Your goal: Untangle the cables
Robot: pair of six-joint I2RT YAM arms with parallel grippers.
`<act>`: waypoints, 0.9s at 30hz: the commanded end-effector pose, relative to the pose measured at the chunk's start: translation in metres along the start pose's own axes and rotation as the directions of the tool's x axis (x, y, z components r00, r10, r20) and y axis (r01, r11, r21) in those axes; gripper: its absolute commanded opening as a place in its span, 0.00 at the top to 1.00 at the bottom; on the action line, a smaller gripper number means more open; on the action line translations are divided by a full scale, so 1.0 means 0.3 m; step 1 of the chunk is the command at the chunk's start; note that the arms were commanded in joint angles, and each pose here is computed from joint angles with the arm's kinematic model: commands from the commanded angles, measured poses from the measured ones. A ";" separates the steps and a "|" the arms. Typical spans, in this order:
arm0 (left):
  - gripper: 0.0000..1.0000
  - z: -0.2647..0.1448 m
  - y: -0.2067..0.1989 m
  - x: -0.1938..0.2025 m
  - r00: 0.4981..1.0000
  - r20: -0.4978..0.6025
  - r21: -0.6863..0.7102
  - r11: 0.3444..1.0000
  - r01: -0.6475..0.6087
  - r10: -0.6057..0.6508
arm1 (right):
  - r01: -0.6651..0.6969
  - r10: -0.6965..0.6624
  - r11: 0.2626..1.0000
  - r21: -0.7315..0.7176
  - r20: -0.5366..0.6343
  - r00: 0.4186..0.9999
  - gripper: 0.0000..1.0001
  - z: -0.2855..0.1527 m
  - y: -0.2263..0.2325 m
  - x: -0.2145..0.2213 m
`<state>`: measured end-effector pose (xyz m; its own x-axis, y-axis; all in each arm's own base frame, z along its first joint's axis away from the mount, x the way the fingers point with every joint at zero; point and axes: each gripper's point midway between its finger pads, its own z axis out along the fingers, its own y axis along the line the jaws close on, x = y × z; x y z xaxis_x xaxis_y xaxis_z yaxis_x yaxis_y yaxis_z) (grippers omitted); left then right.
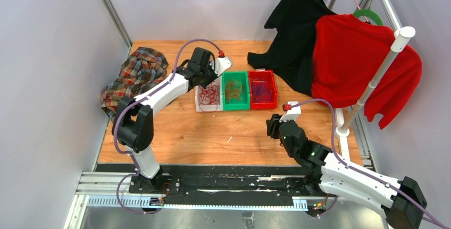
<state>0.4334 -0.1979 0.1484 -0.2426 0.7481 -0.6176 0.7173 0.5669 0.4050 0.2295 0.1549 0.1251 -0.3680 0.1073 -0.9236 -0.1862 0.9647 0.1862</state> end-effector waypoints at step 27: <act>0.02 -0.440 0.230 0.276 0.802 0.301 -0.130 0.811 0.570 -0.515 | -0.087 -0.094 0.678 0.730 0.204 0.974 0.28 -0.084 -0.596 -0.306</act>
<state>0.3827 -0.0605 0.2505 -0.3320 0.2942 -0.8962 0.3864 0.9092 0.1553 0.2764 -0.0012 0.1865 -0.1918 0.0985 -0.9765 0.4406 0.8977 0.0040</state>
